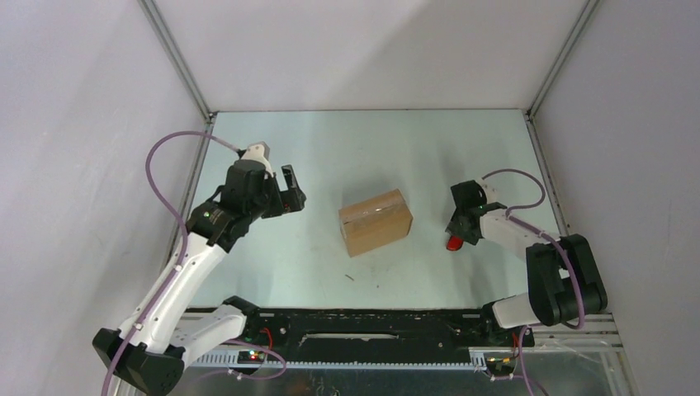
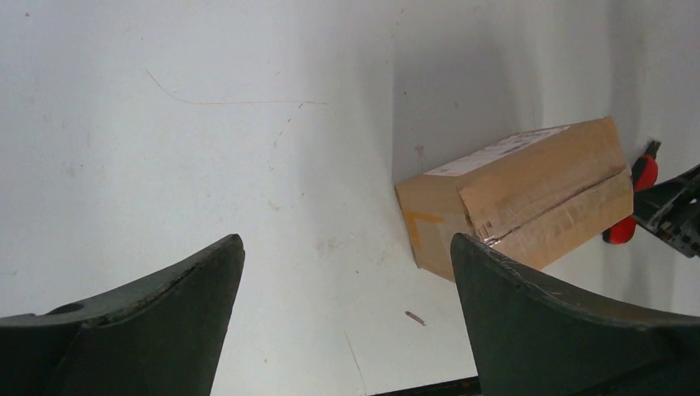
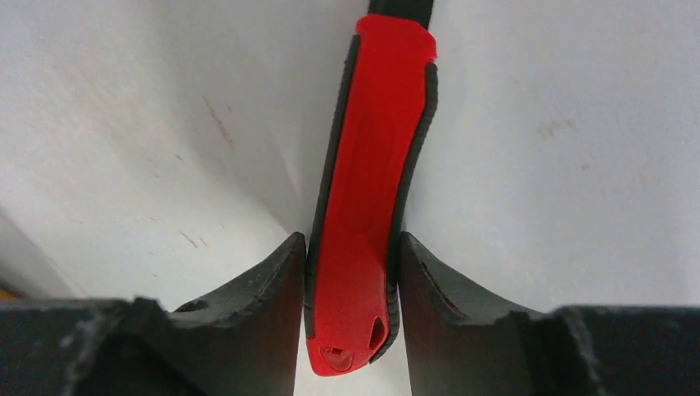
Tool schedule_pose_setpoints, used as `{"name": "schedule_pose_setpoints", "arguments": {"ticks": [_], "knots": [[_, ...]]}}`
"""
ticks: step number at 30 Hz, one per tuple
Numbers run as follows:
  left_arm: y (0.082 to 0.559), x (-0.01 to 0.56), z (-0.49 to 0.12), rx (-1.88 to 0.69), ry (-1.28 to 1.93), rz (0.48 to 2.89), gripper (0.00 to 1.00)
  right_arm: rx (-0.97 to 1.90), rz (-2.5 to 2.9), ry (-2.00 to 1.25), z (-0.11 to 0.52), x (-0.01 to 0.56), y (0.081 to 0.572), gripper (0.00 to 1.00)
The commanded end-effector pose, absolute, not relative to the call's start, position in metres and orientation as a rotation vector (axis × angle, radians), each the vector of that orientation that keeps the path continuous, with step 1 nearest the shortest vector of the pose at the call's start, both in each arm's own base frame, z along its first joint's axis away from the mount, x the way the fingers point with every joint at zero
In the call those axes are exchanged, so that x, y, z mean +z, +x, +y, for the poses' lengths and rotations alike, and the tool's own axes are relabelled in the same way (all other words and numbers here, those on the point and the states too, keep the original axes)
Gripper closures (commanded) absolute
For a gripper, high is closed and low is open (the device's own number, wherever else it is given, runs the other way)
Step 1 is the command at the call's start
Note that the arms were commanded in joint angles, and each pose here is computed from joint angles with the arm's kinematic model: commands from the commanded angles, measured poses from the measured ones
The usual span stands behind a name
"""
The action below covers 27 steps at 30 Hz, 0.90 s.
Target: Unpack the express box
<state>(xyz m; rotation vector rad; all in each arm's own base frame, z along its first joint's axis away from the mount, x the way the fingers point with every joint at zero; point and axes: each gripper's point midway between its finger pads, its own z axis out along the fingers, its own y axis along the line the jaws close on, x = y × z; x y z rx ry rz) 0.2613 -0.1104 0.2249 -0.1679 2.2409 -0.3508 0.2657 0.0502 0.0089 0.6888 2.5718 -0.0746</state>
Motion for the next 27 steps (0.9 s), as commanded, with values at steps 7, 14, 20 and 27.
{"name": "schedule_pose_setpoints", "arguments": {"ticks": [7, 14, 20, 27], "knots": [[0.276, 0.290, -0.152, -0.502, -0.123, 2.125, 0.02, 0.239, 2.467, 0.568, 0.081, 0.053, 0.294, 0.97], [0.282, 0.334, -0.206, -0.825, -0.045, 2.051, 0.02, 0.774, 2.229, 0.137, 0.153, 0.191, 0.293, 1.00], [0.279, 0.367, -0.231, -1.019, -0.030, 1.996, 0.02, 0.979, 2.064, -0.324, 0.226, 0.265, 0.259, 1.00], [0.278, 0.369, -0.232, -1.034, -0.070, 2.010, 0.03, 1.150, 1.943, -0.627, 0.287, 0.291, 0.231, 1.00]]}}
